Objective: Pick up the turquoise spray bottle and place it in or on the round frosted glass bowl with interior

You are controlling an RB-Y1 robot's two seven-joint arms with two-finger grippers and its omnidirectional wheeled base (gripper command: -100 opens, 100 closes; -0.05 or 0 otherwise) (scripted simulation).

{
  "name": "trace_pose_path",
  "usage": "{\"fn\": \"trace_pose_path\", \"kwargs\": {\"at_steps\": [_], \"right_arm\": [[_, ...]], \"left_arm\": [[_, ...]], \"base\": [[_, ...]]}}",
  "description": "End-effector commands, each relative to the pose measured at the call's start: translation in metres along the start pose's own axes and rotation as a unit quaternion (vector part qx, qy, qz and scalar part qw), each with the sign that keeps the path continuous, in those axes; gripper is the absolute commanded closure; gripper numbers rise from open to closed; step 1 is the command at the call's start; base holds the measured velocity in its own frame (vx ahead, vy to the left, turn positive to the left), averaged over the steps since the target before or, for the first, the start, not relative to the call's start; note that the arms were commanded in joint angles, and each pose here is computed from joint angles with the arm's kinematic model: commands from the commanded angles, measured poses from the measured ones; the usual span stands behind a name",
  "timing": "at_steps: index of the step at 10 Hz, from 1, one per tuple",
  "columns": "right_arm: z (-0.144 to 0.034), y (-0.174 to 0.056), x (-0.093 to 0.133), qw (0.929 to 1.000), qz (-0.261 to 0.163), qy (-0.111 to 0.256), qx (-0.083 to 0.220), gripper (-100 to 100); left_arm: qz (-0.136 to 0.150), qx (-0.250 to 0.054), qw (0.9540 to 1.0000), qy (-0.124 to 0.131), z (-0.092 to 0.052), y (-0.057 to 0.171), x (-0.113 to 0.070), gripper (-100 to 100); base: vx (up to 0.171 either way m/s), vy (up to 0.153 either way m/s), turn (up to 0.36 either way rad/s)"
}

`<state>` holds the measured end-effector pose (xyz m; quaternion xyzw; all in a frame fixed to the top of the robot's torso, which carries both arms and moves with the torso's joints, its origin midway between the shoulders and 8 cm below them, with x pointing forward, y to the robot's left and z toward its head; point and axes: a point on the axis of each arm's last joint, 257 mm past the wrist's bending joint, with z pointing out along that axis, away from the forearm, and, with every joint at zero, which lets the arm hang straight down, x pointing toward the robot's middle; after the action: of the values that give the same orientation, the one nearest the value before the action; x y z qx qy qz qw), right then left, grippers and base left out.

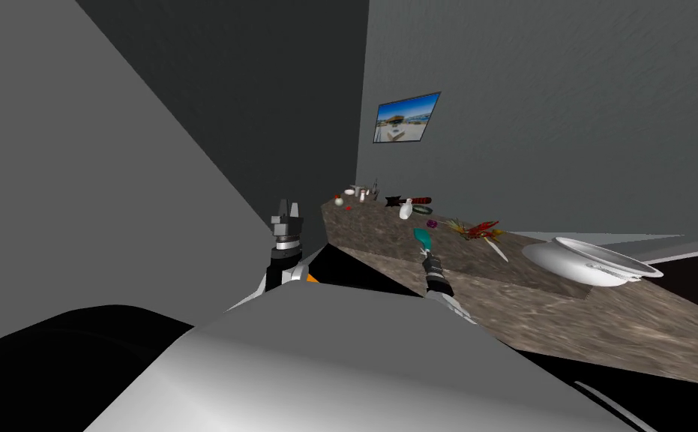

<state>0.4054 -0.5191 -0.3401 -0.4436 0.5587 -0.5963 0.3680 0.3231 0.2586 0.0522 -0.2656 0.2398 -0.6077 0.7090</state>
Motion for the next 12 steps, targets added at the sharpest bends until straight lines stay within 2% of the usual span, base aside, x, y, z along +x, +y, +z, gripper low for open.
{"fn": "trace_pose_path", "kwargs": {"at_steps": [1,4,5,8,11,12], "right_arm": [[0.013,-0.01,0.023,0.9998,-0.014,0.017,-0.001,100],[0.04,-0.029,0.062,0.9983,-0.031,0.049,0.0,100],[0.04,-0.029,0.062,0.9983,-0.031,0.049,0.0,100],[0.063,-0.049,0.097,0.9959,-0.04,0.081,0.001,100],[0.08,-0.067,0.127,0.9931,-0.04,0.11,-0.002,100],[0.08,-0.067,0.127,0.9931,-0.04,0.11,-0.002,100]], "left_arm": [[0.0,0.0,1.0,0.0,0.0,0.0,0.0,0],[0.0,0.0,1.0,0.0,0.0,0.0,0.0,0],[0.0,0.0,1.0,0.0,0.0,0.0,0.0,0],[0.0,0.0,1.0,0.0,0.0,0.0,0.0,0],[0.0,0.0,1.0,0.0,0.0,0.0,0.0,0],[0.0,0.0,1.0,0.0,0.0,0.0,0.0,0]], "base": [[0.017,-0.091,0.227],[0.051,-0.1,0.183],[0.058,-0.087,0.081],[0.071,-0.086,0.17],[0.144,-0.171,0.171],[0.125,-0.099,0.072]]}}
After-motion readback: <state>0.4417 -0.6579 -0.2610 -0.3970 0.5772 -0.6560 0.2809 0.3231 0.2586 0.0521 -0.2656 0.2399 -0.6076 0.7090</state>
